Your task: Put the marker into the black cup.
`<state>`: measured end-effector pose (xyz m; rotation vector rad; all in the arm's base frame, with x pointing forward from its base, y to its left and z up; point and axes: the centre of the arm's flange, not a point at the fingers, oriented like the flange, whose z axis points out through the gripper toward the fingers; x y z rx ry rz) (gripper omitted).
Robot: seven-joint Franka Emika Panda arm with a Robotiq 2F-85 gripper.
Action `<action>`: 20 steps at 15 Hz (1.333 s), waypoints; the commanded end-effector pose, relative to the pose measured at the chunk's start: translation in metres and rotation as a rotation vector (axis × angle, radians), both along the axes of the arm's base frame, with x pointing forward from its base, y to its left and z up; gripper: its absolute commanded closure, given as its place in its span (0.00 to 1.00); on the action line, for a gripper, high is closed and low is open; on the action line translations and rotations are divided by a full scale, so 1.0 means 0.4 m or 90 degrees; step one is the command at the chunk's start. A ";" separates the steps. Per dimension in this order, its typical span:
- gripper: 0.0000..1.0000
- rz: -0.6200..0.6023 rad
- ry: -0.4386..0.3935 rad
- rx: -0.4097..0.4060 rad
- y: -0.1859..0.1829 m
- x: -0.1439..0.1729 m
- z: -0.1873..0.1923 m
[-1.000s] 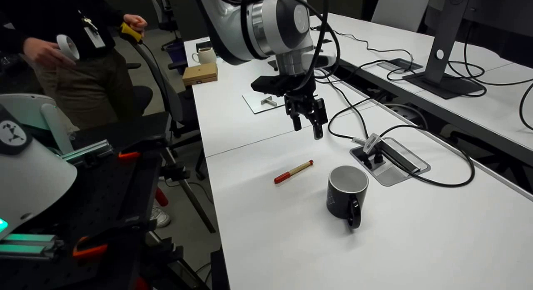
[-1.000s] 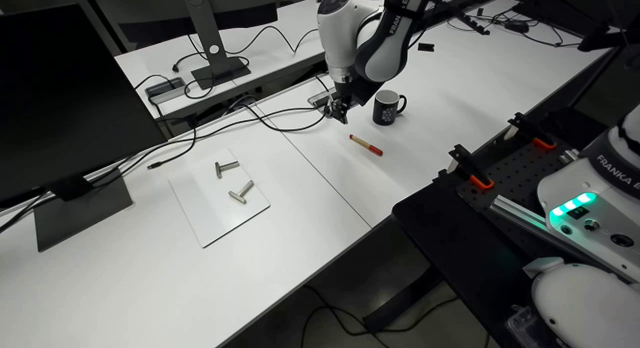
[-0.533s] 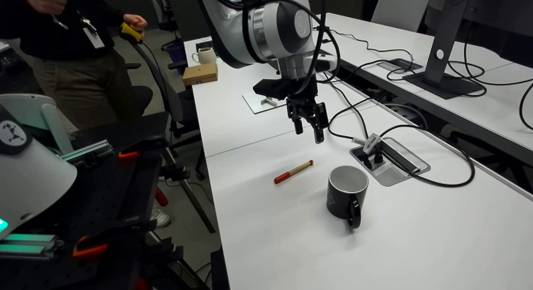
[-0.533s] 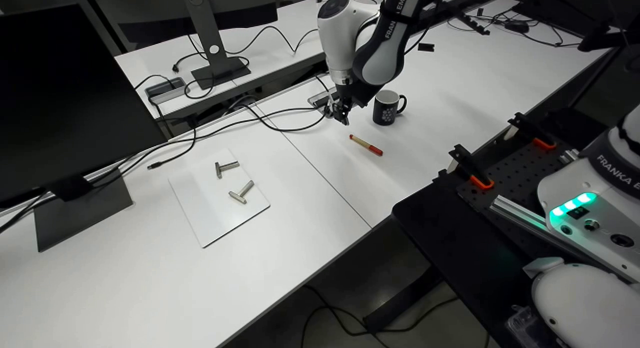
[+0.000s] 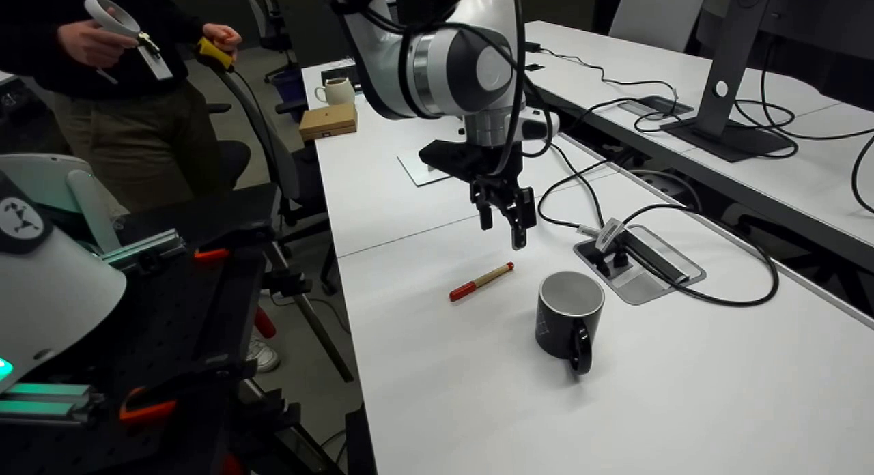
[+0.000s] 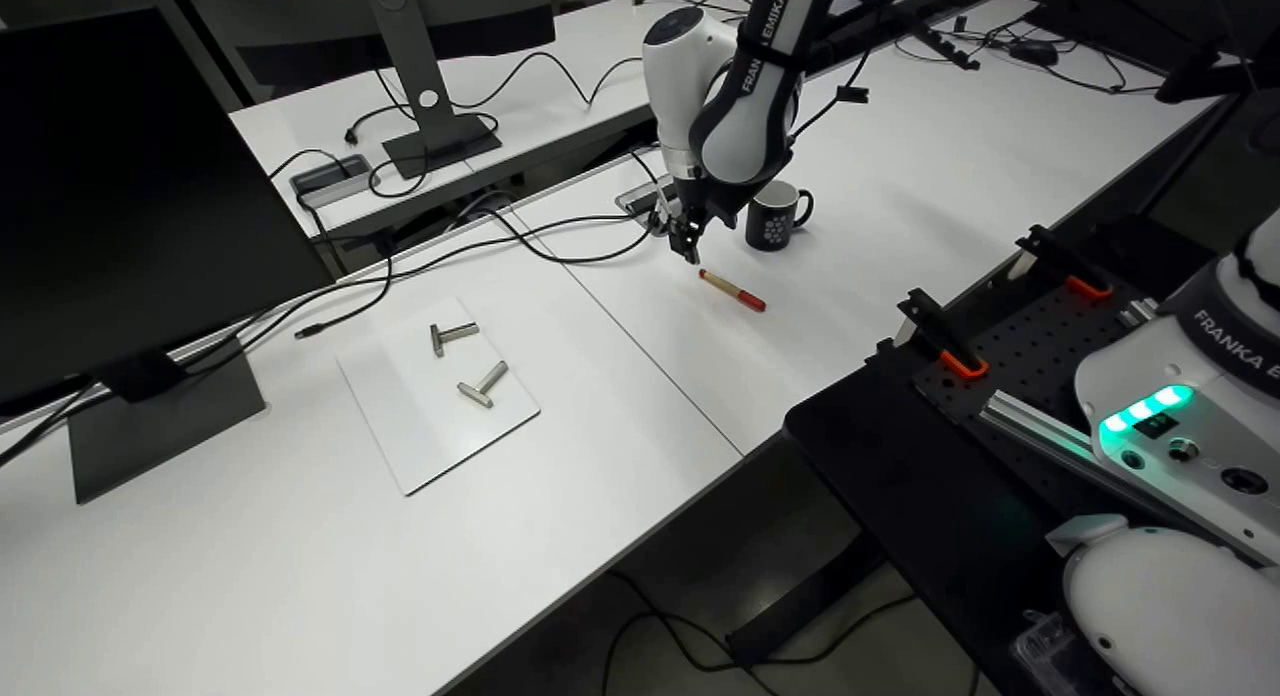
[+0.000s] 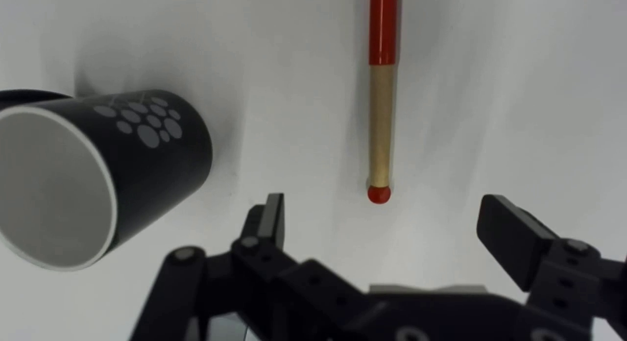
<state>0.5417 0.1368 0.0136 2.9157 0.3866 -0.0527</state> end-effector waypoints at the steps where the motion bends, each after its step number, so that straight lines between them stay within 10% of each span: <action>1: 0.00 0.016 0.026 0.033 -0.003 0.036 -0.073; 20: 0.00 -0.015 0.058 0.049 -0.061 0.054 -0.175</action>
